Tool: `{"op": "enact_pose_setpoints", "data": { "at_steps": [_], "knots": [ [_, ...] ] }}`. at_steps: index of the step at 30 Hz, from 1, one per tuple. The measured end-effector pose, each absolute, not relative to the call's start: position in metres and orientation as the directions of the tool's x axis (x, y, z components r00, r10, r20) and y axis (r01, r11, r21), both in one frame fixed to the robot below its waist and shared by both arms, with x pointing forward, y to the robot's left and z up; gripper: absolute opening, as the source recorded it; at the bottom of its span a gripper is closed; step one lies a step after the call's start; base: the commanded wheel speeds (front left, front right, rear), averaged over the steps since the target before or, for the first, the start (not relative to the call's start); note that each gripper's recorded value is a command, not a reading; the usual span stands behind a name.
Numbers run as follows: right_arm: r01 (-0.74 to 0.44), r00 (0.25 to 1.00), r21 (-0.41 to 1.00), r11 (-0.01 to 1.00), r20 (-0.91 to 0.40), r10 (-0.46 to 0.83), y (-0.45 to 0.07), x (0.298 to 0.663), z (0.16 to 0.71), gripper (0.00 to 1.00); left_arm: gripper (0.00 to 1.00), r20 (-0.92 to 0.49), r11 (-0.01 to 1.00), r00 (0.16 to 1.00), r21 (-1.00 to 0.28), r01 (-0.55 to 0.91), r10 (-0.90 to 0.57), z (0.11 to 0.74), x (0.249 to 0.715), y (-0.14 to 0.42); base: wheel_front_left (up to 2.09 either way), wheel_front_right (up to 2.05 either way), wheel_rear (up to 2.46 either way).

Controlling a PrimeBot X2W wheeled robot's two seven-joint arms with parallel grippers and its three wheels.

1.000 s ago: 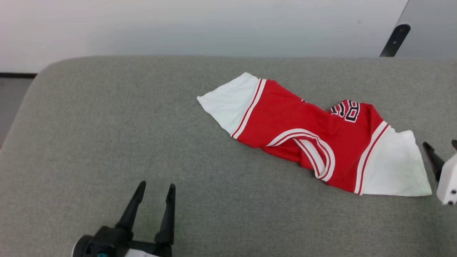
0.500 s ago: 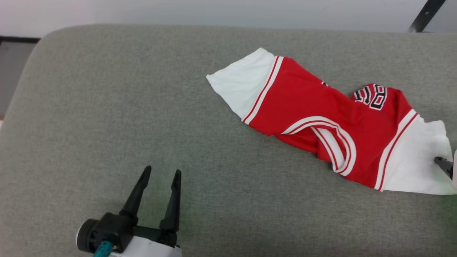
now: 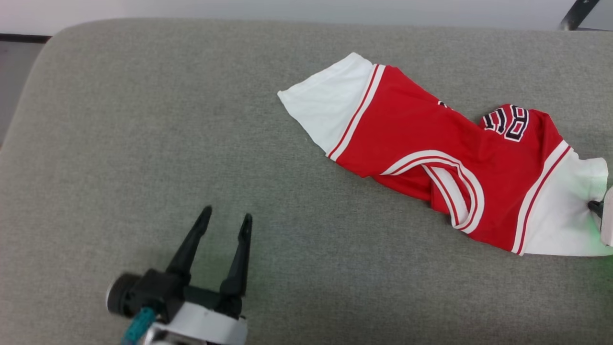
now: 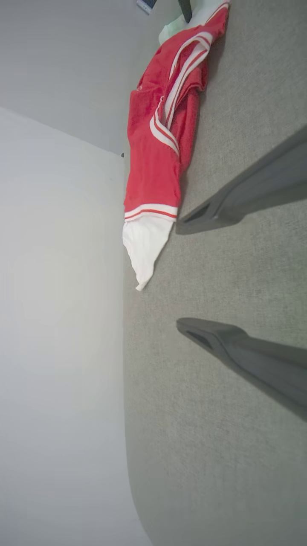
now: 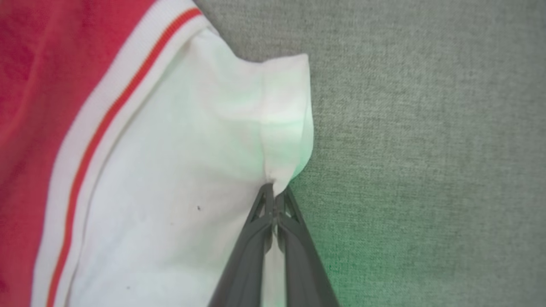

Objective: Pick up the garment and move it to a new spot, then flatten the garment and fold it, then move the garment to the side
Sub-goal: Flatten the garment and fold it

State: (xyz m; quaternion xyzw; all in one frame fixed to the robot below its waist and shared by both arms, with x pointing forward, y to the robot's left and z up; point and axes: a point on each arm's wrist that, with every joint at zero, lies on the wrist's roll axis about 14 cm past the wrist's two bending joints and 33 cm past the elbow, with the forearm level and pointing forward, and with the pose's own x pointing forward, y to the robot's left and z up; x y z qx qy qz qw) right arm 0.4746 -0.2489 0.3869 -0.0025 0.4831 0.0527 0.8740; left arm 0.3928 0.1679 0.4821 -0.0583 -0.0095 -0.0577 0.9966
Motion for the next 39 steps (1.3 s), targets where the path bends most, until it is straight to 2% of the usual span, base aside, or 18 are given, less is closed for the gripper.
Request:
{"op": "enact_pose_setpoints", "data": {
  "at_steps": [8,10,15,24,30,39],
  "knots": [
    [-0.102,0.543,0.063,0.993,-0.833,0.108,-0.245,0.477,0.388,0.00,1.00,0.099,0.952,0.947,0.010,0.305,-0.305,0.520,0.450,0.154,0.00,0.00,0.00],
    [-0.108,0.546,0.062,0.992,-0.830,0.111,-0.243,0.478,0.388,0.00,1.00,0.106,0.930,0.925,0.095,0.355,-0.364,0.540,0.476,0.151,0.00,0.00,0.00],
    [-0.130,0.548,0.058,0.990,-0.828,0.121,-0.239,0.482,0.389,0.00,1.00,0.022,0.877,0.886,0.155,0.454,-0.463,0.565,0.534,0.132,0.00,0.00,0.00],
    [-0.171,0.562,0.057,0.984,-0.815,0.145,-0.228,0.503,0.386,0.00,1.00,-0.333,0.873,0.831,0.045,0.485,-0.445,0.524,0.615,0.126,0.00,0.00,0.00],
    [-0.187,0.566,0.054,0.981,-0.810,0.152,-0.227,0.512,0.377,0.00,1.00,-0.546,0.862,0.713,-0.034,0.506,-0.440,0.472,0.633,0.113,0.00,0.00,0.00],
    [-0.207,0.569,0.049,0.977,-0.807,0.161,-0.230,0.515,0.365,0.00,1.00,-0.704,0.833,0.528,-0.165,0.529,-0.474,0.407,0.634,0.089,0.00,0.00,0.00]
  ]
}}
